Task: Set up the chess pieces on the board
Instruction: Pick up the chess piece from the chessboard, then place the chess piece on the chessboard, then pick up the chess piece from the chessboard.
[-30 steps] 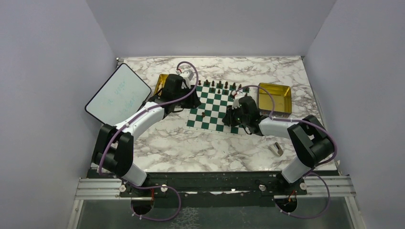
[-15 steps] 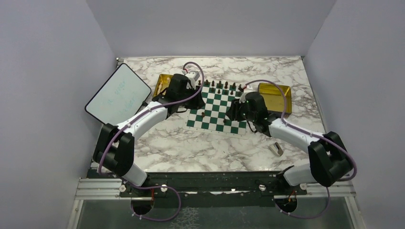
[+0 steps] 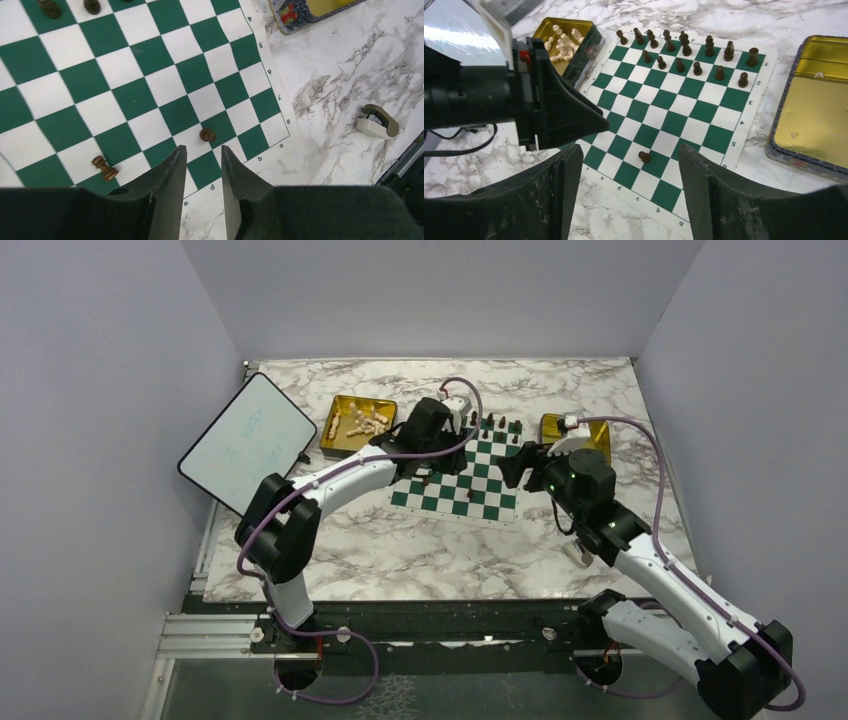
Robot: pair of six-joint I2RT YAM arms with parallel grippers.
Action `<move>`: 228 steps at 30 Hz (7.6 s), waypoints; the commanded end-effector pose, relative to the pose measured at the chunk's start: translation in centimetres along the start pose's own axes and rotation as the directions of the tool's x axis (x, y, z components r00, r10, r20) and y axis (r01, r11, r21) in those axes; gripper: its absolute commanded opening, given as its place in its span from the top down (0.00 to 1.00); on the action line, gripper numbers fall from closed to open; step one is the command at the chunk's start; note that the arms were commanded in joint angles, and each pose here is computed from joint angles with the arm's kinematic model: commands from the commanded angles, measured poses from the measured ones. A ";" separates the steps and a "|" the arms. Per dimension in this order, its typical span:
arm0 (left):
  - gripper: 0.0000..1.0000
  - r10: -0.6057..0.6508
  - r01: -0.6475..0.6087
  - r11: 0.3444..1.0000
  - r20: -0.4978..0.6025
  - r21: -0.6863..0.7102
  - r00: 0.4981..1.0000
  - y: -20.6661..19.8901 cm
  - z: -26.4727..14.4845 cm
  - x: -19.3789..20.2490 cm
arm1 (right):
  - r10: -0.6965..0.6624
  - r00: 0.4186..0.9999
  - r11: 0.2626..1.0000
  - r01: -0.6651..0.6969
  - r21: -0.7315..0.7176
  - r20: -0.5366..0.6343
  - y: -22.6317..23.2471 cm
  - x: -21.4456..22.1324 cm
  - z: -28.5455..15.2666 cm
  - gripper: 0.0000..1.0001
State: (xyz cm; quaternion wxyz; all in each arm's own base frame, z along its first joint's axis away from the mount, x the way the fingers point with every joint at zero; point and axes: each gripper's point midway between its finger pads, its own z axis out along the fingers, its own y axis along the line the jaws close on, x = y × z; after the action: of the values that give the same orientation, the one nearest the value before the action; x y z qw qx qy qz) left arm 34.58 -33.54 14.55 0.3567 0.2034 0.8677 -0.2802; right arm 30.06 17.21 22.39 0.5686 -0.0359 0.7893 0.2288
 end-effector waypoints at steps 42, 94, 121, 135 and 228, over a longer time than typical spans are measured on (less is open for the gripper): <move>0.73 0.136 -0.154 0.984 -0.183 -0.087 0.974 -1.6 7.9 6.7 | 0.023 0.999 0.991 -0.027 0.133 0.033 -3.3 1.8 -2.4 0.25; 0.90 0.081 -0.063 0.929 0.036 -0.365 0.996 13.1 4.4 -9.7 | 0.007 1.000 1.000 -0.006 0.030 -0.028 -2.0 4.3 -1.4 0.19; 0.90 0.082 -0.093 0.922 -0.047 -0.376 0.996 16.5 10.2 -6.8 | -0.028 0.996 0.997 0.034 0.072 -0.087 -2.7 5.0 -1.0 0.15; 0.89 0.077 -0.092 0.923 -0.055 -0.374 0.995 17.1 10.9 -6.3 | -0.030 0.995 0.996 0.037 0.084 -0.092 -2.9 4.9 -0.9 0.15; 0.18 -0.258 0.302 0.940 0.250 -0.161 0.933 13.4 -14.2 2.3 | -0.070 0.843 0.996 0.091 0.013 -0.534 7.8 18.8 17.9 0.63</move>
State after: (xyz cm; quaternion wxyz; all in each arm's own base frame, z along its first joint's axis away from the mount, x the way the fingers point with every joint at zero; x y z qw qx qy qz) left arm 33.33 -13.82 15.62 0.4119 -0.0060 0.8761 -0.2504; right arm 37.03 34.77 3.87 0.3450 -0.1093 0.9143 0.1820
